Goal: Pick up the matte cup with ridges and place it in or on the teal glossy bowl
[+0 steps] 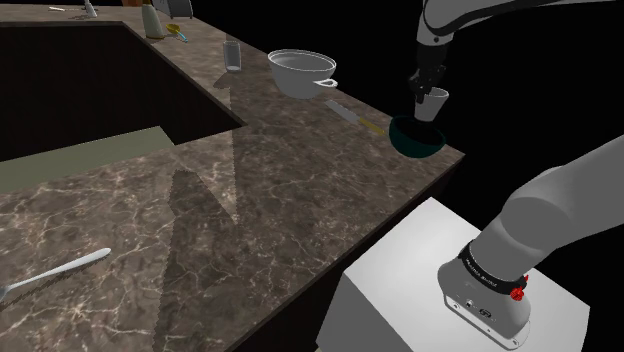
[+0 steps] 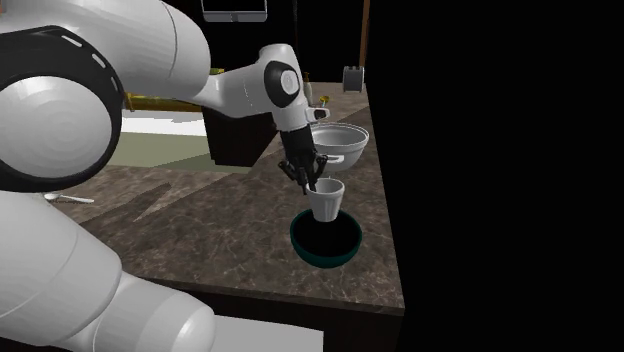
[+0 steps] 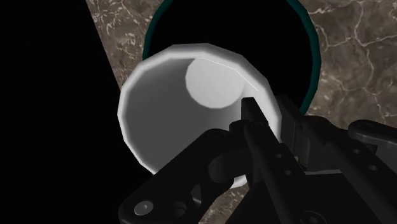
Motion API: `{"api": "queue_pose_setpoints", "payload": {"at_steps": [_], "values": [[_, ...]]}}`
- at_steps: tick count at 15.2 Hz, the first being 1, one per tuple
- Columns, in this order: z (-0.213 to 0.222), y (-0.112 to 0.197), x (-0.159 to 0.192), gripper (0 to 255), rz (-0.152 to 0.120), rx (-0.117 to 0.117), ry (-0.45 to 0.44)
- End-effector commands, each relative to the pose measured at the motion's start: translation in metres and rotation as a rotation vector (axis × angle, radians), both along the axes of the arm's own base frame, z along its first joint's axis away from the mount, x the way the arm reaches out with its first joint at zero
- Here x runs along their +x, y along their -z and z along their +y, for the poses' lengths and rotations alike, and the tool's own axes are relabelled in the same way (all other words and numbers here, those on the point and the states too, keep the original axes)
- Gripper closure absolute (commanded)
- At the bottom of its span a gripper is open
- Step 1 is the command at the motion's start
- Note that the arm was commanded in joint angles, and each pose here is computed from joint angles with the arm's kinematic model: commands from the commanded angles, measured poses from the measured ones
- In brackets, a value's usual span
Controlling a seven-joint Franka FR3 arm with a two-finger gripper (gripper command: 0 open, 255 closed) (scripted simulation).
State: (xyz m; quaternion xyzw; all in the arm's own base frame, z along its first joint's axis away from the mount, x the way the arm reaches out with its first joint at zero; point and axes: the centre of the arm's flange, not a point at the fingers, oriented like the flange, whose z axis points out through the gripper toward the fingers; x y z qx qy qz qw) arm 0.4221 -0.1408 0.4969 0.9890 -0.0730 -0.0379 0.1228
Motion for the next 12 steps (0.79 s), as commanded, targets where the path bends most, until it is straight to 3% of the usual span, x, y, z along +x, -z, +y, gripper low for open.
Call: {"api": "queue_pose_setpoints", "payload": {"at_steps": [1,6,12], "values": [[-0.001,0.011,0.0,255,-0.001,0.0,0.0],[-0.001,0.037,0.0,255,-0.001,0.0,0.0],[-0.001,0.038,0.0,255,-0.001,0.0,0.0]]}}
